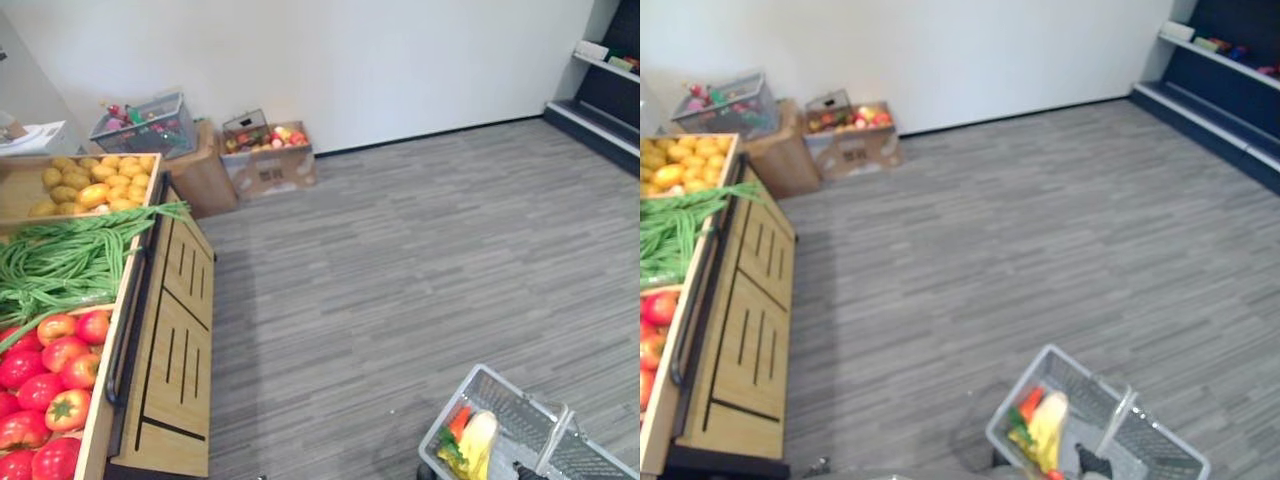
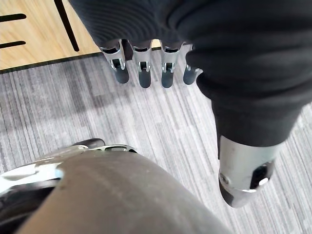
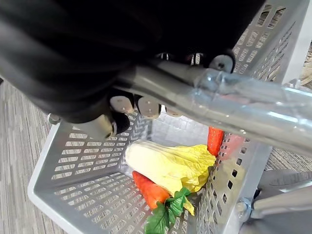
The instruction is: Pick vegetable in the basket
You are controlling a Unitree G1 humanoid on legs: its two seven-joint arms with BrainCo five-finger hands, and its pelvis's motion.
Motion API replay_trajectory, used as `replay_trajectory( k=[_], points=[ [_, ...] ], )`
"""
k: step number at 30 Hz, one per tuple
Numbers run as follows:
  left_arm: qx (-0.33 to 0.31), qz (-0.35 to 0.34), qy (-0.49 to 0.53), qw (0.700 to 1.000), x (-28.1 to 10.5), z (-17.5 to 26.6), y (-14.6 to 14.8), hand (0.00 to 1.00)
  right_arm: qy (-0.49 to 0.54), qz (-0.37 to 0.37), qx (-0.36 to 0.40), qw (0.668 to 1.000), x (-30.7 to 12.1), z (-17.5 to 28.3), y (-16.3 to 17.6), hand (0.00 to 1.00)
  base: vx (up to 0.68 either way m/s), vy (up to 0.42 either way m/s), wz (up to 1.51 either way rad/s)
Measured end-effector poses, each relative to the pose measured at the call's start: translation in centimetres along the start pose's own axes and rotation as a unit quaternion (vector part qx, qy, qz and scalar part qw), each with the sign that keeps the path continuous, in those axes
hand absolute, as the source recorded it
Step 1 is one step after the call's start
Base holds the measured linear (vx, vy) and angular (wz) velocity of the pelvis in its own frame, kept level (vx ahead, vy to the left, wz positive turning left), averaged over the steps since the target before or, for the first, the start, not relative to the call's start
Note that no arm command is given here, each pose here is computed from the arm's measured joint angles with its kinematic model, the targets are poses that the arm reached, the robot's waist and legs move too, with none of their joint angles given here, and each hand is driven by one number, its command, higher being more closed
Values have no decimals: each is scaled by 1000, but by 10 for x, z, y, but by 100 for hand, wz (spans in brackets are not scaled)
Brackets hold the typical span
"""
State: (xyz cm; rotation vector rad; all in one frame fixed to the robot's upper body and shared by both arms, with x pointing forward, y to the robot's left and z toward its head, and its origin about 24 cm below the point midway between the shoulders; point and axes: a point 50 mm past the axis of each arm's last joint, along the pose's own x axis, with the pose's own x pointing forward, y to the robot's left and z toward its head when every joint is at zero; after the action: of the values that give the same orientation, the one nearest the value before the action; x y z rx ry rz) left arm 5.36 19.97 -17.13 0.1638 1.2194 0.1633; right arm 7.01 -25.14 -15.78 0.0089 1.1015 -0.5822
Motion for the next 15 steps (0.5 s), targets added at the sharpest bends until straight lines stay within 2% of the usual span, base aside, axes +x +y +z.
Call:
replay_trajectory(
  k=[15],
  points=[
    [11,-7,0,1000,0,0,-1,0,5,-1,1,1000,0,-2,-1,100,-9,-7,3]
  ],
)
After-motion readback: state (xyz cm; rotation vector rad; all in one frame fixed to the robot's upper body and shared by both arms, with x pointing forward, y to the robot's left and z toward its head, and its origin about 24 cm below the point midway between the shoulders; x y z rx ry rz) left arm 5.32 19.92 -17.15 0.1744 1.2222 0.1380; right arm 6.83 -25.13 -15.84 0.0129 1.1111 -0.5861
